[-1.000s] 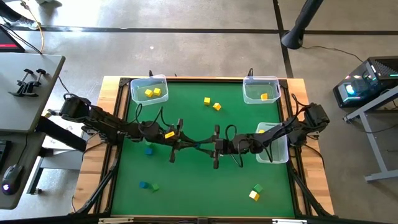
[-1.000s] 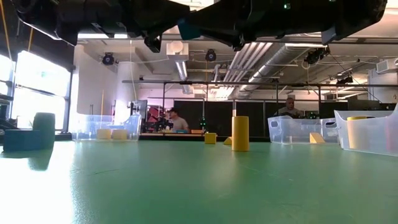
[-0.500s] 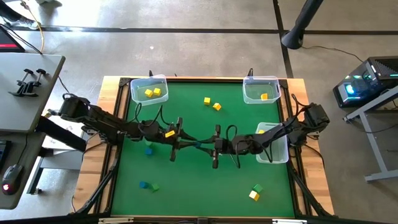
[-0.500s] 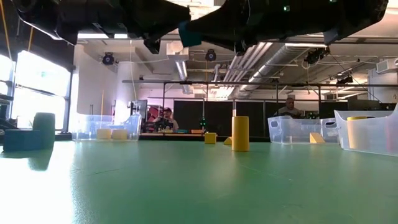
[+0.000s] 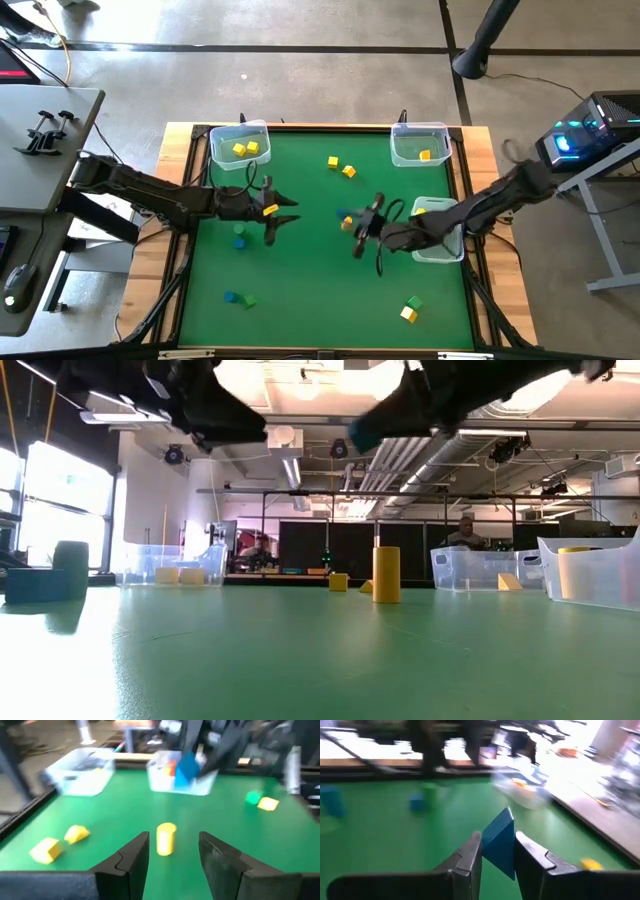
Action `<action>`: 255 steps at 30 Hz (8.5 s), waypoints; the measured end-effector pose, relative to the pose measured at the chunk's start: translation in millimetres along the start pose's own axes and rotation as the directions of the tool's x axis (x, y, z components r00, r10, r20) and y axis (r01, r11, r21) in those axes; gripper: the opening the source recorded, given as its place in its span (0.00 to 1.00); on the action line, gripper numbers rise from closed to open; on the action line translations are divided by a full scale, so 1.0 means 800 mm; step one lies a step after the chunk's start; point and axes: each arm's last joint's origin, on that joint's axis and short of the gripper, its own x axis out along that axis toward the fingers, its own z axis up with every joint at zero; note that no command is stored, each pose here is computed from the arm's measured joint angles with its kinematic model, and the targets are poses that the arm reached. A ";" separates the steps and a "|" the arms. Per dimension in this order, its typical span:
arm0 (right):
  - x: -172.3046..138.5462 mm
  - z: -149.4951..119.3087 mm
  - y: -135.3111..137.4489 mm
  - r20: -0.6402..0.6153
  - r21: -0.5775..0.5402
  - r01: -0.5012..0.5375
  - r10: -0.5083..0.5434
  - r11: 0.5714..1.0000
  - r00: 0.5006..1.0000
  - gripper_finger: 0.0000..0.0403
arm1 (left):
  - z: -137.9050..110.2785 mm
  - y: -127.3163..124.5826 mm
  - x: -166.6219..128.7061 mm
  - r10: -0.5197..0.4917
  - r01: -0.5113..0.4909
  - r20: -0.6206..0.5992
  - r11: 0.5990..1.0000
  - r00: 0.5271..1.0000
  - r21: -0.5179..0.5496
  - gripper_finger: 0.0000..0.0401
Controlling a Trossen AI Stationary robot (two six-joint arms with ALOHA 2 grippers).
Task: Sort blocks by size
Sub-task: Put the blue triangular block into the top right transparent bin, then put the green cube block into the top left transparent bin
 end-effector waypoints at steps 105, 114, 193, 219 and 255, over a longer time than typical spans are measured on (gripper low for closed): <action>-0.066 -0.068 -0.016 0.240 0.020 -0.467 0.450 0.884 0.860 0.45 | -0.021 -0.042 0.025 -0.038 0.038 0.023 0.999 0.999 0.000 0.38; -0.063 -0.057 0.014 0.241 0.117 -0.704 0.667 0.701 0.705 0.45 | -0.038 -0.048 0.047 -0.023 0.023 0.030 1.000 0.999 -0.003 0.38; -0.096 -0.112 0.115 -0.992 0.111 0.313 0.088 0.943 0.086 0.33 | -0.041 -0.062 0.049 -0.062 0.060 0.063 0.997 0.996 0.043 0.38; -0.024 -0.153 0.109 -0.243 0.234 -0.221 0.277 0.947 0.930 0.33 | -0.040 -0.062 0.049 -0.062 0.060 0.066 0.997 0.996 0.038 0.38; 0.001 -0.065 0.052 0.536 -0.029 -0.590 0.511 0.807 0.672 0.33 | 0.031 -0.094 0.048 -0.281 -0.075 0.303 0.608 0.911 0.790 0.50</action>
